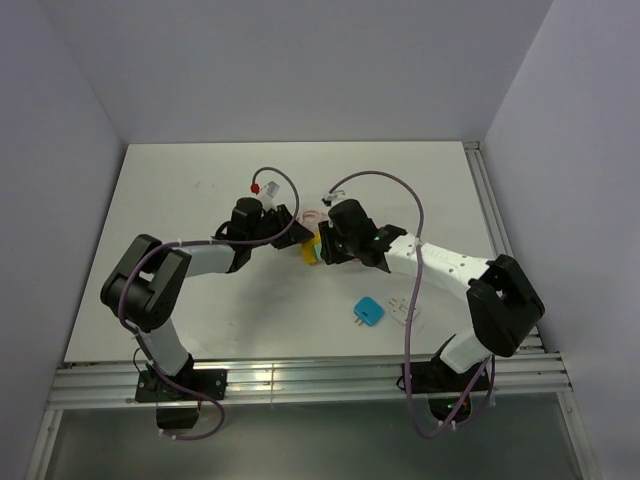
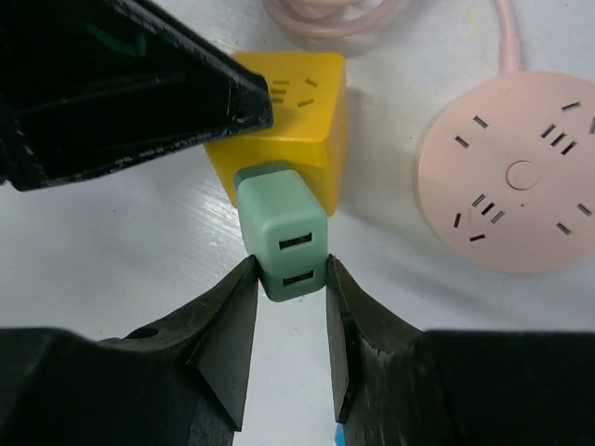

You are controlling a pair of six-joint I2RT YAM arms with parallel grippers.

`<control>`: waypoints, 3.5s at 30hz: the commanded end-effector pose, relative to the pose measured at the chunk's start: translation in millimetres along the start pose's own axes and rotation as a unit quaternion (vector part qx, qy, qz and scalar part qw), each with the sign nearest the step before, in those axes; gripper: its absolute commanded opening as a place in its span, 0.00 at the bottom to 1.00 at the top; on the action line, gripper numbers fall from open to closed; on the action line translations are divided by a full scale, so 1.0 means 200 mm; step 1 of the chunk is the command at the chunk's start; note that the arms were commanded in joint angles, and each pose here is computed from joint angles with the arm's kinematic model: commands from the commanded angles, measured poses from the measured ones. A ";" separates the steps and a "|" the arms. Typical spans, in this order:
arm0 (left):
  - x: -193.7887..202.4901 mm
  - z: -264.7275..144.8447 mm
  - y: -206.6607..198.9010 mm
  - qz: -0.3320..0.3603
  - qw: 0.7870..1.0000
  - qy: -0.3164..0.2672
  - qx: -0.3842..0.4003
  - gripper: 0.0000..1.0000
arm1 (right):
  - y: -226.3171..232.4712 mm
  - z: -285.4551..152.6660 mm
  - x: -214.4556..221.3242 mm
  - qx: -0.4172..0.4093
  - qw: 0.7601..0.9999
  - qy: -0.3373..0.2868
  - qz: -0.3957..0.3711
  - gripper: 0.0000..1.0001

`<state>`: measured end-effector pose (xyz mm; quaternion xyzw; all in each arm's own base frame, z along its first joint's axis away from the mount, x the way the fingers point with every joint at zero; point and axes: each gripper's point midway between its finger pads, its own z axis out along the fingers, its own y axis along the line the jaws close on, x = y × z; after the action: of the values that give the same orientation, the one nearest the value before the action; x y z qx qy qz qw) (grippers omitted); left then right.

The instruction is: Insert the plug

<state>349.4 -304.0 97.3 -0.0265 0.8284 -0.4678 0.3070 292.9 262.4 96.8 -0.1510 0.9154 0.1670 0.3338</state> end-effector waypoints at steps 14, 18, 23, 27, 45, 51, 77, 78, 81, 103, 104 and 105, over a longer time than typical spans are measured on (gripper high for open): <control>0.32 -0.17 -0.01 -0.063 0.996 0.058 0.005 0.28 | 0.11 -0.13 -0.12 0.026 0.998 -0.047 -0.042 0.00; 0.32 -0.20 0.01 -0.065 0.997 0.036 -0.007 0.30 | 0.14 -0.16 -0.07 0.054 0.995 -0.049 -0.063 0.00; 0.27 -0.23 0.04 -0.054 0.998 0.007 -0.032 0.35 | 0.16 -0.19 0.05 0.046 0.995 -0.060 -0.059 0.00; 0.25 -0.24 0.04 -0.046 0.998 0.002 -0.041 0.38 | 0.13 -0.18 0.15 0.050 0.994 -0.073 -0.066 0.00; 0.32 -0.19 0.12 -0.060 0.997 0.020 -0.040 0.28 | 0.22 -0.24 0.17 0.092 0.986 -0.055 -0.129 0.00; 0.34 -0.19 0.11 -0.060 0.997 0.024 -0.035 0.27 | 0.27 -0.23 0.16 0.093 0.986 -0.025 -0.136 0.00; 0.39 -0.20 0.17 -0.064 0.997 0.030 -0.041 0.20 | 0.25 -0.09 0.42 0.113 0.983 0.042 -0.138 0.00; 0.39 -0.19 0.17 -0.066 0.996 0.032 -0.042 0.20 | 0.25 -0.09 0.42 0.114 0.982 0.044 -0.142 0.00; 0.40 -0.18 0.18 -0.069 0.996 0.036 -0.042 0.20 | 0.26 -0.05 0.42 0.119 0.980 0.050 -0.148 0.00; 0.43 -0.20 0.19 -0.066 0.996 0.038 -0.039 0.16 | 0.25 0.07 0.53 0.108 0.981 0.089 -0.131 0.00; 0.43 -0.20 0.19 -0.067 0.996 0.038 -0.039 0.16 | 0.24 0.08 0.54 0.109 0.982 0.090 -0.128 0.00; 0.43 -0.20 0.19 -0.067 0.996 0.038 -0.040 0.16 | 0.24 0.08 0.55 0.110 0.981 0.092 -0.127 0.00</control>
<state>296.2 -283.2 69.4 -0.0841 0.8245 -0.4737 0.2978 243.6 307.5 100.4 -0.2157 0.8870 0.0074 0.4081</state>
